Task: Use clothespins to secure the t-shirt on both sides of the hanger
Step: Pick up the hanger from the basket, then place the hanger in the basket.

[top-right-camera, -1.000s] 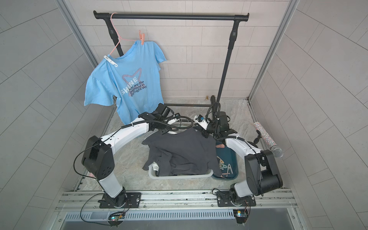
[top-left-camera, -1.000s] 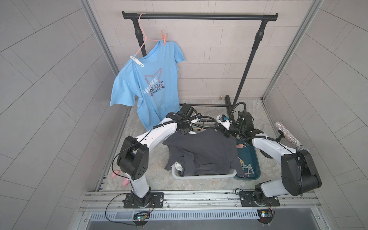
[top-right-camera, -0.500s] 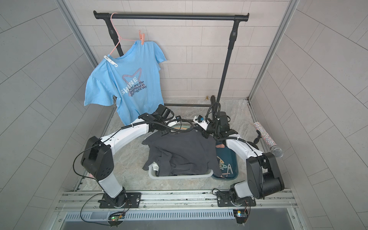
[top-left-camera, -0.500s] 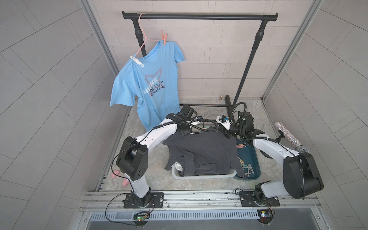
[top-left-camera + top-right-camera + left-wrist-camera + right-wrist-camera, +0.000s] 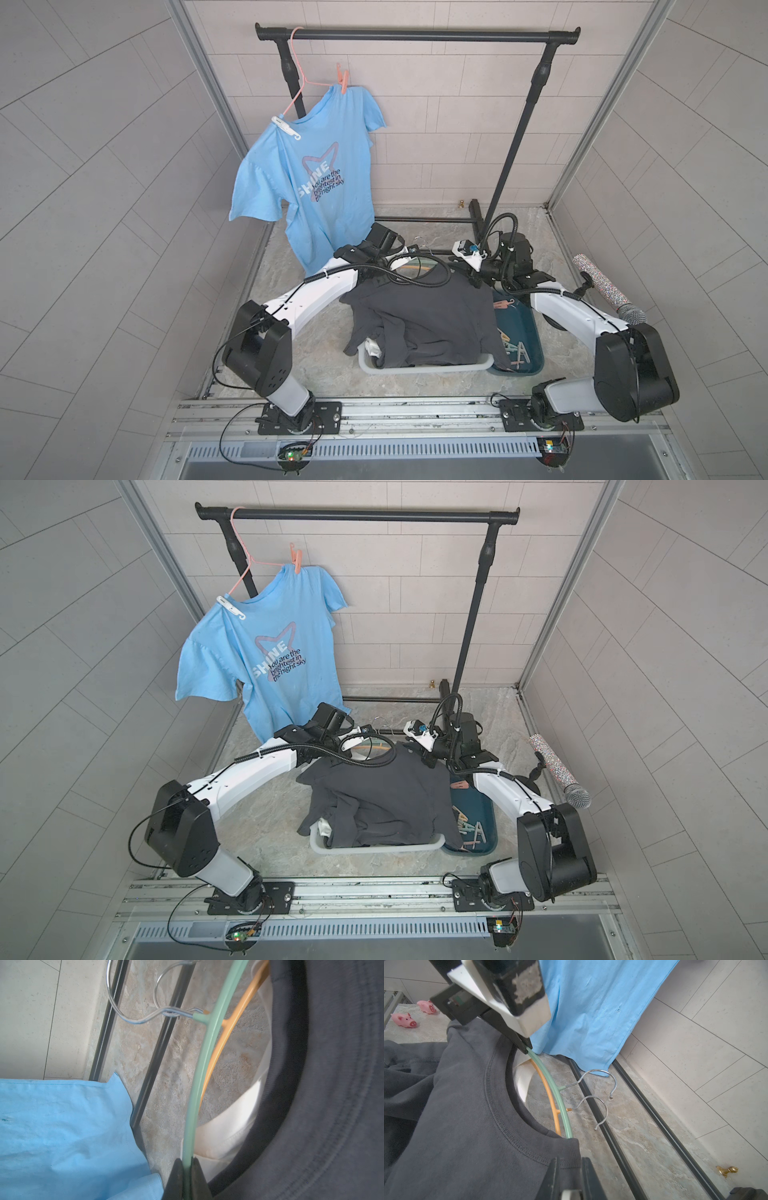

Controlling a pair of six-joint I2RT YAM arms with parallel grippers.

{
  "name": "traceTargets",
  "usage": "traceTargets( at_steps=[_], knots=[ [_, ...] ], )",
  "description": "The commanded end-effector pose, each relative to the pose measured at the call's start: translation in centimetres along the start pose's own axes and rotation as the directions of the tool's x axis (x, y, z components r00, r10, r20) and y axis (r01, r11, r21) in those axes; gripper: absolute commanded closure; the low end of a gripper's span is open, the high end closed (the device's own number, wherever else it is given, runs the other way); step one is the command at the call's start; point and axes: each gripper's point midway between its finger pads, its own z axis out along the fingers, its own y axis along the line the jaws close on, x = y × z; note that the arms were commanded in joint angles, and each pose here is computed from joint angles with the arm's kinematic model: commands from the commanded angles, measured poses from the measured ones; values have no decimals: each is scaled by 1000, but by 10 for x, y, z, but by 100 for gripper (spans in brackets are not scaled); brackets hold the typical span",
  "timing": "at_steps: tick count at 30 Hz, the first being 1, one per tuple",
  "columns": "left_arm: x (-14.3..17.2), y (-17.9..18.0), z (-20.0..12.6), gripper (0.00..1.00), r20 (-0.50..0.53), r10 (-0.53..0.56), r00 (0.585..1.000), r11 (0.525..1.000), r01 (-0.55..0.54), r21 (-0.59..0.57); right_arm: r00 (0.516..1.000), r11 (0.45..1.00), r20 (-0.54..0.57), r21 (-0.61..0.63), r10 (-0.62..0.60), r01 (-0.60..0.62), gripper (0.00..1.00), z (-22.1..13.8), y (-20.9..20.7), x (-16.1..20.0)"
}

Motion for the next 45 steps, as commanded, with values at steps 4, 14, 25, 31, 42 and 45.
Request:
traceTargets(
  at_steps=[4,14,25,31,42,45],
  knots=[
    [-6,1,-18,100,63,22,998,1000,-21,-17,999,999,29,-19,-35,35,97,-3,12,-5],
    [-17,-7,-37,100,181,-47,982,999,46,9,994,997,79,17,-79,78,97,-5,12,-9],
    [-22,-11,-51,100,251,-68,966,998,64,24,986,993,132,75,-102,92,77,-16,9,-22],
    [-14,-15,-48,100,227,-19,974,1000,15,20,991,994,126,99,-54,42,47,-29,6,-36],
    [-11,-20,-28,100,190,-15,982,999,6,50,916,862,252,332,311,-384,40,-83,-10,-75],
    [-8,-22,-19,100,159,-31,987,998,21,64,748,587,367,466,553,-662,56,-114,-25,-47]
  ],
)
